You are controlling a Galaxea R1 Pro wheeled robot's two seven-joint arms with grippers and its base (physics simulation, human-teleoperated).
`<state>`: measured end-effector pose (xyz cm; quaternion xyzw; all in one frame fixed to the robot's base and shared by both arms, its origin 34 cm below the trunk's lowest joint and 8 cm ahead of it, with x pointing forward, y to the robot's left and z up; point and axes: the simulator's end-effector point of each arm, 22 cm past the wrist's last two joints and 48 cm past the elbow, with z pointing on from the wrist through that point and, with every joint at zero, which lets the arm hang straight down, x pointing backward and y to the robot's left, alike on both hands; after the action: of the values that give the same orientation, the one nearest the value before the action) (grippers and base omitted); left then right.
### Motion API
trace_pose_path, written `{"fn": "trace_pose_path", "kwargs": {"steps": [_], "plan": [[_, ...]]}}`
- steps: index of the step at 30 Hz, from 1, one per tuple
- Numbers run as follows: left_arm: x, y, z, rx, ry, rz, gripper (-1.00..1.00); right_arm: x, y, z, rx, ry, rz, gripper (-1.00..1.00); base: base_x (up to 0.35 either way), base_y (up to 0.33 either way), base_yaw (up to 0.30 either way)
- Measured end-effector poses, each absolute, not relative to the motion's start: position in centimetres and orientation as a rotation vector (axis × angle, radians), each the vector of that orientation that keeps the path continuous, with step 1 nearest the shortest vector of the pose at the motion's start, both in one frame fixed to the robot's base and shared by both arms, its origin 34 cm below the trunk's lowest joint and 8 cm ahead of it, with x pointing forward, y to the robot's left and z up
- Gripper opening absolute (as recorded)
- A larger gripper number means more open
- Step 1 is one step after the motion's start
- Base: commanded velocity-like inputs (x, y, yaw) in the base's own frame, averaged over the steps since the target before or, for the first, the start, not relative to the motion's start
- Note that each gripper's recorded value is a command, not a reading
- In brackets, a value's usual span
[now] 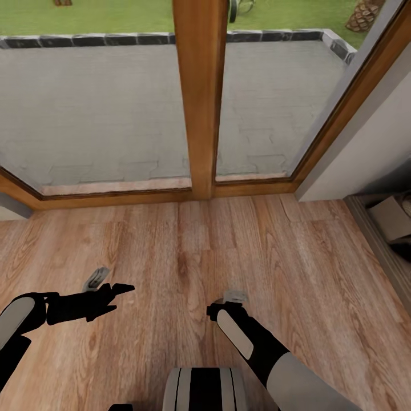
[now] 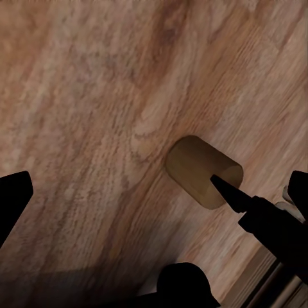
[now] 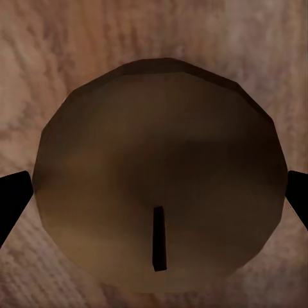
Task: Place each of the two pumpkins and all three candles from the living room inside a cabinet in the living room (use any cabinet), then make sure every cabinet is closed, and position the cauldron so it is next to a table in the living room.
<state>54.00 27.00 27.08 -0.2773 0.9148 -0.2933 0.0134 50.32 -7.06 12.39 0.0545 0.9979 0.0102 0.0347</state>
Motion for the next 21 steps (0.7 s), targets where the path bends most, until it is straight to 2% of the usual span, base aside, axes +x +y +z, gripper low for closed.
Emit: {"fn": "trace_pose_path", "kwargs": {"steps": [21], "plan": [[55.6, 27.1, 31.1, -0.801, 2.785, -0.911, 1.0, 53.4, -7.4, 16.4, 0.175, 2.989, 0.042, -1.0, 0.0, 0.0, 0.0]]}}
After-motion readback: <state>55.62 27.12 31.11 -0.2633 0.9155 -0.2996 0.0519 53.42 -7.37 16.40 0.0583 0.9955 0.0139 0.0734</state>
